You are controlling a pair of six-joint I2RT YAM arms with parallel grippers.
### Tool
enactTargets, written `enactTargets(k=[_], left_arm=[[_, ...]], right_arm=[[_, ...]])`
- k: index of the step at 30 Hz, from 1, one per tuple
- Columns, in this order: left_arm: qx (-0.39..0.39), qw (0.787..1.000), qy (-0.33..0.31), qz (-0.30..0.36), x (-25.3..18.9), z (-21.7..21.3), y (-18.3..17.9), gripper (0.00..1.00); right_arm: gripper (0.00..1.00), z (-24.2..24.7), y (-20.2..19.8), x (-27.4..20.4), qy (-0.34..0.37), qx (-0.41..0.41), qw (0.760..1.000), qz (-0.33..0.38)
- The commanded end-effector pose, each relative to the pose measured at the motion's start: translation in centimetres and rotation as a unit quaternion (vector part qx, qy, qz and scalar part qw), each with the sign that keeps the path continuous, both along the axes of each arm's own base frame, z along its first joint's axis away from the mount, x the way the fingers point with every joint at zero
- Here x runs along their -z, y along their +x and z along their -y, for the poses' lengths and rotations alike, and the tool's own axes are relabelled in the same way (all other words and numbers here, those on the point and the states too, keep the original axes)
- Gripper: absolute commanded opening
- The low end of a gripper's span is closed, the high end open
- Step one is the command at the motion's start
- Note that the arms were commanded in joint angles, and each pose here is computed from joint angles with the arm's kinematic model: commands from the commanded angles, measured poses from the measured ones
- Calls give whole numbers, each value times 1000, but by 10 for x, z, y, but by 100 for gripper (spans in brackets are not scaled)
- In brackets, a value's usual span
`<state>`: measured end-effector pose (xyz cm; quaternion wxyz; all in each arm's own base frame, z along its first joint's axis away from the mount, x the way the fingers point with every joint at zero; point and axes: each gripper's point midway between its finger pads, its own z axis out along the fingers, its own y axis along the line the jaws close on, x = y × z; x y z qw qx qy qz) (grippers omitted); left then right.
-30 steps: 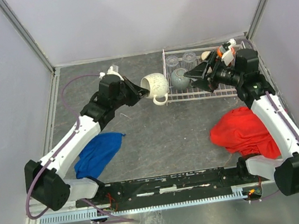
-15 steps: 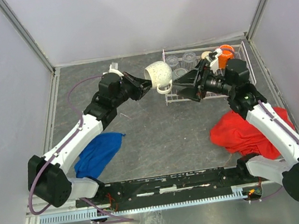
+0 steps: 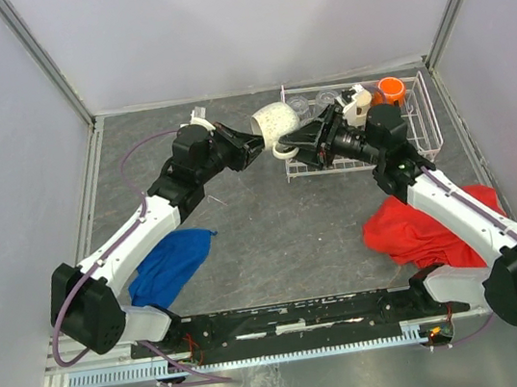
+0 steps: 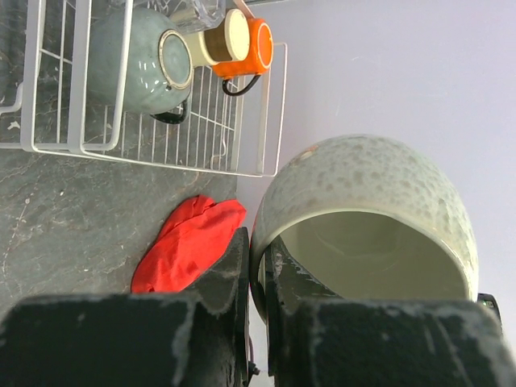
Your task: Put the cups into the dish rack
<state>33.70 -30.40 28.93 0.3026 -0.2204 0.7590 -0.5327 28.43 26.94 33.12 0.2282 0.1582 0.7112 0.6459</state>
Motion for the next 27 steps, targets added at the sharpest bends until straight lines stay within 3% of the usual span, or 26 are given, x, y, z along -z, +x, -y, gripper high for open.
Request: enactTargets(k=[1,4,15,17,20,25,27], left_arm=[[9,993,-83,81,-69,4,-1,3],[12,993,-84,81,-70,6,0,3],[17,993,-85,83,-70,7,-1,3],[14,993,-86,85,-71,6,-1,3],[14,993,-84,87,-73,5,-3,3],[6,994,-67,84,-68,0,-4,4],[0,995,-57,80,-63,-4,-4,13]], right_arm=[[53,-8,6,-20,34,12,999,32],[42,-14,7,-18,39,8,999,29],[39,-24,10,-13,45,10,999,24],[29,-22,10,-13,46,16,999,26],[2,-19,11,-14,43,25,998,31],[1,-14,8,-17,3,28,998,57],[1,-9,7,-22,-27,22,996,78]])
